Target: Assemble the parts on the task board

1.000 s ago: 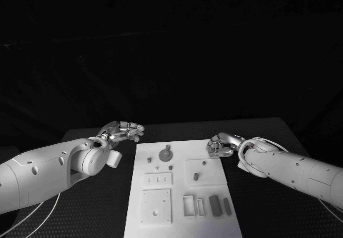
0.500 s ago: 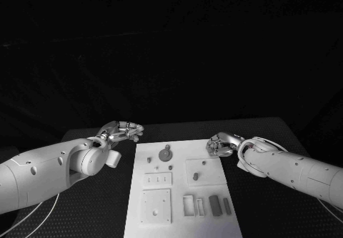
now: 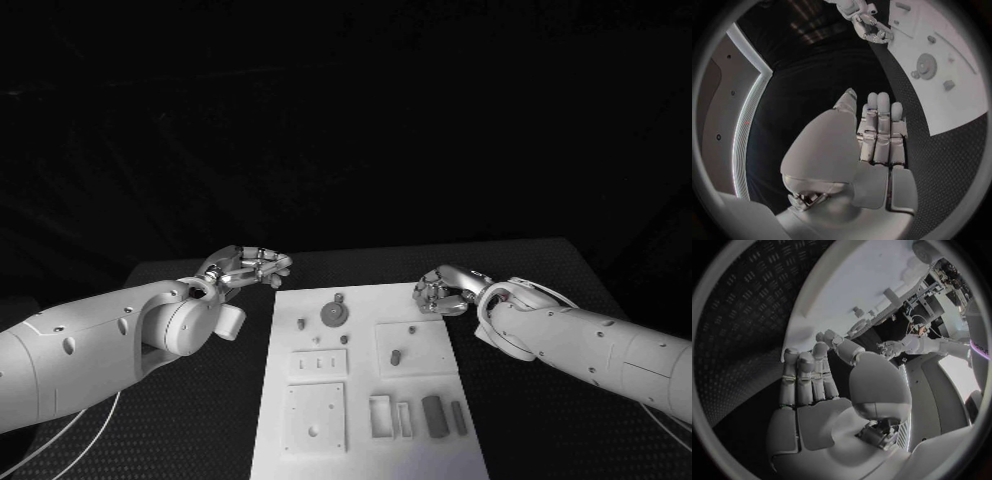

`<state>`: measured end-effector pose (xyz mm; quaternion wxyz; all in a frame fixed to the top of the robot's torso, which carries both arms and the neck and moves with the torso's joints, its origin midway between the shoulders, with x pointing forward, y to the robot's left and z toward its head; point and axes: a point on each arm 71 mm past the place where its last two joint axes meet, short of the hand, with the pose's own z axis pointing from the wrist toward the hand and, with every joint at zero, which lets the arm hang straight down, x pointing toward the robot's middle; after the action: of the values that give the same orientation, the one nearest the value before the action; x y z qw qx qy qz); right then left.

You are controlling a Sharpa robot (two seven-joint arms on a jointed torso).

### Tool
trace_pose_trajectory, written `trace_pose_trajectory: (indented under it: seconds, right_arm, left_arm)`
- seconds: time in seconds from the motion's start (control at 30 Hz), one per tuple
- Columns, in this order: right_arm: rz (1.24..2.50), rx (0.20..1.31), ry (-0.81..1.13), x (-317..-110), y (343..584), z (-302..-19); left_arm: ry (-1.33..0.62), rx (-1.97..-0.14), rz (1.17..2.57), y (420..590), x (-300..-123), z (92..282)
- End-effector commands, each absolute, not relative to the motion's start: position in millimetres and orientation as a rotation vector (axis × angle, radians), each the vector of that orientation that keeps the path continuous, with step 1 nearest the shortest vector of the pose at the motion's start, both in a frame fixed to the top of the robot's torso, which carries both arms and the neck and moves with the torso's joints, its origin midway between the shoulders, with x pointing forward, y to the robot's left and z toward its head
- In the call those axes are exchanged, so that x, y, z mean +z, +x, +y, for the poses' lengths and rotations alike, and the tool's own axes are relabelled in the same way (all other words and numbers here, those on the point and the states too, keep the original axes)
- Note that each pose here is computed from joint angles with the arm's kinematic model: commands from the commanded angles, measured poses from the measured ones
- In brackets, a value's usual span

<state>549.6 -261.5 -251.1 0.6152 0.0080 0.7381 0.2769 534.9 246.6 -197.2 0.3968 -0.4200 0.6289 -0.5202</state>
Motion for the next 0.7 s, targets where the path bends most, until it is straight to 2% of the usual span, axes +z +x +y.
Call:
trace_pose_trajectory:
  seconds: [0.03,0.37,0.7]
  right_arm:
    - [1.649,0.604,-0.006,-237.2,551.9,-252.5]
    - [1.582,0.626,-0.114,-200.4,540.7,-202.1]
    - [1.513,0.717,-0.157,-183.2,527.3,-156.3]
  left_arm:
    - [-1.026,-1.331,1.642,532.7,-197.1,241.5]
    - [-0.975,-1.33,1.8,523.4,-200.8,220.1]
    - [-0.963,-1.344,1.885,518.4,-203.7,191.8]
